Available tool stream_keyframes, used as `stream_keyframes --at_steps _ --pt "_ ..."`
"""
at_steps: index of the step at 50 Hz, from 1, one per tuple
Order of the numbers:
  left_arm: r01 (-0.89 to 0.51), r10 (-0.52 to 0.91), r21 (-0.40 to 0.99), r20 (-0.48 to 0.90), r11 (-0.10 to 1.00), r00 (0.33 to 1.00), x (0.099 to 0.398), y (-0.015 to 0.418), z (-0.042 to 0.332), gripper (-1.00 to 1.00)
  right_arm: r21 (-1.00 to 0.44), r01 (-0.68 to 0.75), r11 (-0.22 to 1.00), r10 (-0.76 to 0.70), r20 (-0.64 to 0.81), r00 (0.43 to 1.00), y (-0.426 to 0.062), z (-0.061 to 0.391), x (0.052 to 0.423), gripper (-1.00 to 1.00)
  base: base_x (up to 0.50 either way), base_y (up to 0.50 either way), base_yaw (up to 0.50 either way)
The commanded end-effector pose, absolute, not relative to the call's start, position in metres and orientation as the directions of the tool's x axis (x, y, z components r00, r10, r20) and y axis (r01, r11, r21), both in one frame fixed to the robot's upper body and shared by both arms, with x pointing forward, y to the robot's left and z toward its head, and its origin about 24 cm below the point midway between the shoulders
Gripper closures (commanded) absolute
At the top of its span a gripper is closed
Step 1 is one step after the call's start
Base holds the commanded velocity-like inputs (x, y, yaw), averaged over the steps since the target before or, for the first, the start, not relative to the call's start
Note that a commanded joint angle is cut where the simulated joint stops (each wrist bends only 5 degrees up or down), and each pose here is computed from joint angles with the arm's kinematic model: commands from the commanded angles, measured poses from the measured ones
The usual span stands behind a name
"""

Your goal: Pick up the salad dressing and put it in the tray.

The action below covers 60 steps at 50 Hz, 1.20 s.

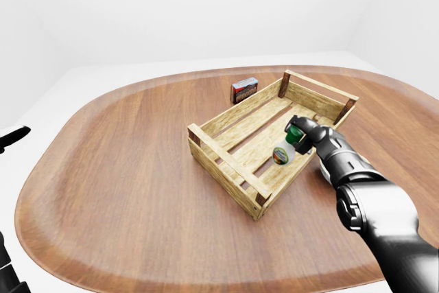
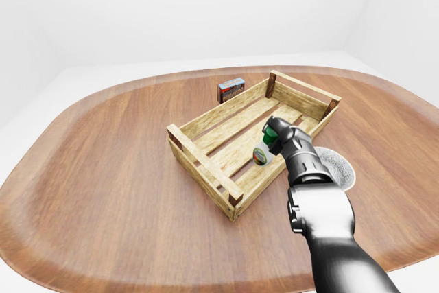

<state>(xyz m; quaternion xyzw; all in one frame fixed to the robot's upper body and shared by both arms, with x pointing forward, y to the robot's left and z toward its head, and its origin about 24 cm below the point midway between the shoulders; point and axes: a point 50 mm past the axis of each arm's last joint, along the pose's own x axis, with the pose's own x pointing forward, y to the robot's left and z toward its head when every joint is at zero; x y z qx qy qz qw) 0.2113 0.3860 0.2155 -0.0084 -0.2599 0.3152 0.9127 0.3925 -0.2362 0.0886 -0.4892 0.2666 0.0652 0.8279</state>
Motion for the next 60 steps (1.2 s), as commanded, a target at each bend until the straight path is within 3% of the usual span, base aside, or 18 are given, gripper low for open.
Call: stream_keyframes --at_steps 1,42,43,44,60 --pt "-0.571 0.580 -0.177 0.464 0.801 0.669 0.212 0.386 0.214 -1.00 -0.787 -0.332 0.521 -0.174 -0.478 0.861 -0.239 0.087 0.391 0.98 0.00 0.00 0.00" --pt "-0.567 0.574 -0.171 0.462 0.806 0.677 0.214 0.384 0.213 -1.00 -0.753 -0.414 0.512 -0.178 -0.565 0.806 -0.249 0.064 0.378 0.95 0.00 0.00 0.00" --pt "-0.567 0.574 -0.172 0.461 0.806 0.676 0.214 0.384 0.212 -1.00 -0.769 -0.396 0.502 -0.192 -0.545 0.816 -0.249 0.065 0.378 -1.00 0.00 0.00 0.00" --pt "-0.567 0.574 -0.171 0.461 0.806 0.677 0.214 0.384 0.212 -1.00 -0.724 -0.440 0.531 -0.153 -0.593 0.791 -0.247 0.063 0.377 -1.00 0.00 0.00 0.00" --pt "-0.567 0.575 -0.173 0.460 0.805 0.676 0.214 0.385 0.213 -1.00 -0.745 -0.449 0.493 -0.175 -0.591 0.788 -0.249 0.061 0.376 -1.00 0.00 0.00 0.00"
